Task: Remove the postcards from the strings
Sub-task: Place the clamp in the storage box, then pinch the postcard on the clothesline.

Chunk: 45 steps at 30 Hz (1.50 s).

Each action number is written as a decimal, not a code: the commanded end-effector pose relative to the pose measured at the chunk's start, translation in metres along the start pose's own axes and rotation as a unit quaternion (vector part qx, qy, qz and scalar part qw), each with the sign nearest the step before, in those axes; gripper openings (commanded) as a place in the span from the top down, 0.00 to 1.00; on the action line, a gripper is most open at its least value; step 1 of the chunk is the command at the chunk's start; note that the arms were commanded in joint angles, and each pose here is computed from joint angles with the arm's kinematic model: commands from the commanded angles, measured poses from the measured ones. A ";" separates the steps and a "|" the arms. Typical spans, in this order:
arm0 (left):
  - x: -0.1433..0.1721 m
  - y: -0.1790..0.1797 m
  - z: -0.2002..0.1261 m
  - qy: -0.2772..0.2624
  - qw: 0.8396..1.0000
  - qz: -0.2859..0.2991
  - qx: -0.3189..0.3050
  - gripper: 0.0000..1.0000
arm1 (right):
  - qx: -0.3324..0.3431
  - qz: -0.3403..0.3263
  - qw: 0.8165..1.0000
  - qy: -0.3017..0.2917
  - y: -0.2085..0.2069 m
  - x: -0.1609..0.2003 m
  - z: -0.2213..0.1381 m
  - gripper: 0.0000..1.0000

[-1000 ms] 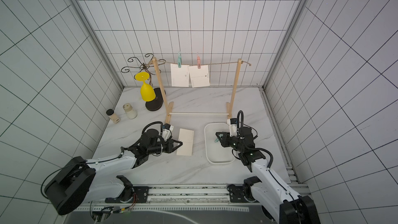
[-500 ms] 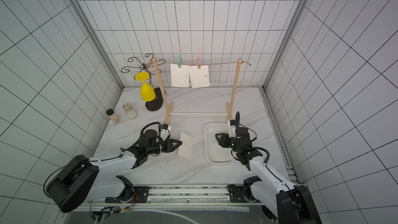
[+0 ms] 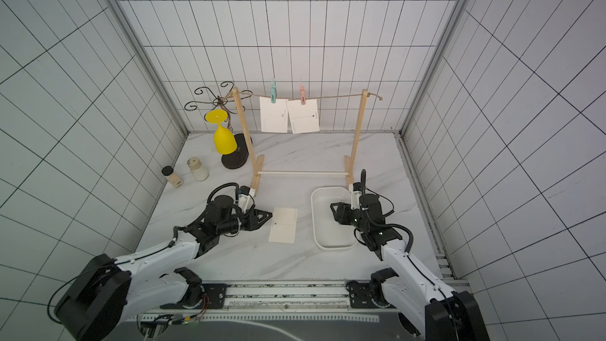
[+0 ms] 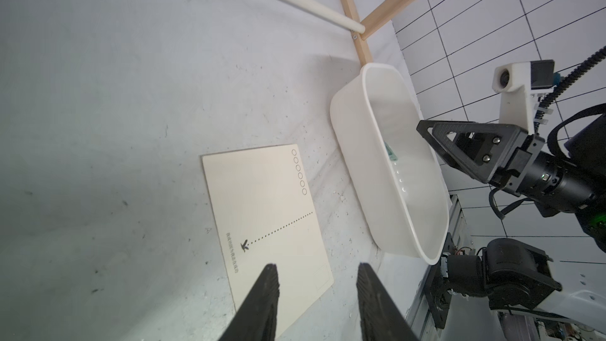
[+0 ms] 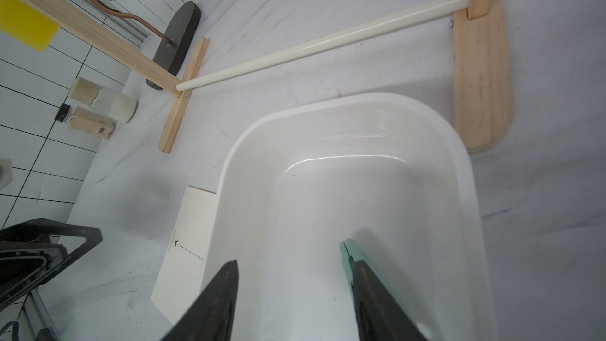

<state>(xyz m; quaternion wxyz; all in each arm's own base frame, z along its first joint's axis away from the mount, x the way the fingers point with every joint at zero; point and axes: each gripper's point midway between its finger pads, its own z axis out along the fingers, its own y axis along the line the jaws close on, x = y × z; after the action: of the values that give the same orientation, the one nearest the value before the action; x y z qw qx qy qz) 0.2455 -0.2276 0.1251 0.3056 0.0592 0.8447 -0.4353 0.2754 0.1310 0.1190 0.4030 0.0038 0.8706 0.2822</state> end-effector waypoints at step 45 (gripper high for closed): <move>-0.296 -0.149 0.045 -0.257 0.938 0.226 0.063 0.44 | -0.274 -0.305 0.860 -0.302 0.274 -0.372 -0.125 0.11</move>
<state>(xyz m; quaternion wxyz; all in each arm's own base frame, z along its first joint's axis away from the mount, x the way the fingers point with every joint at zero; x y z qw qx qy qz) 0.4413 -0.3049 0.3712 0.5894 0.1498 0.6803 -0.4090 0.3862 0.2173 0.5522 0.6795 -0.2679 0.5787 0.3628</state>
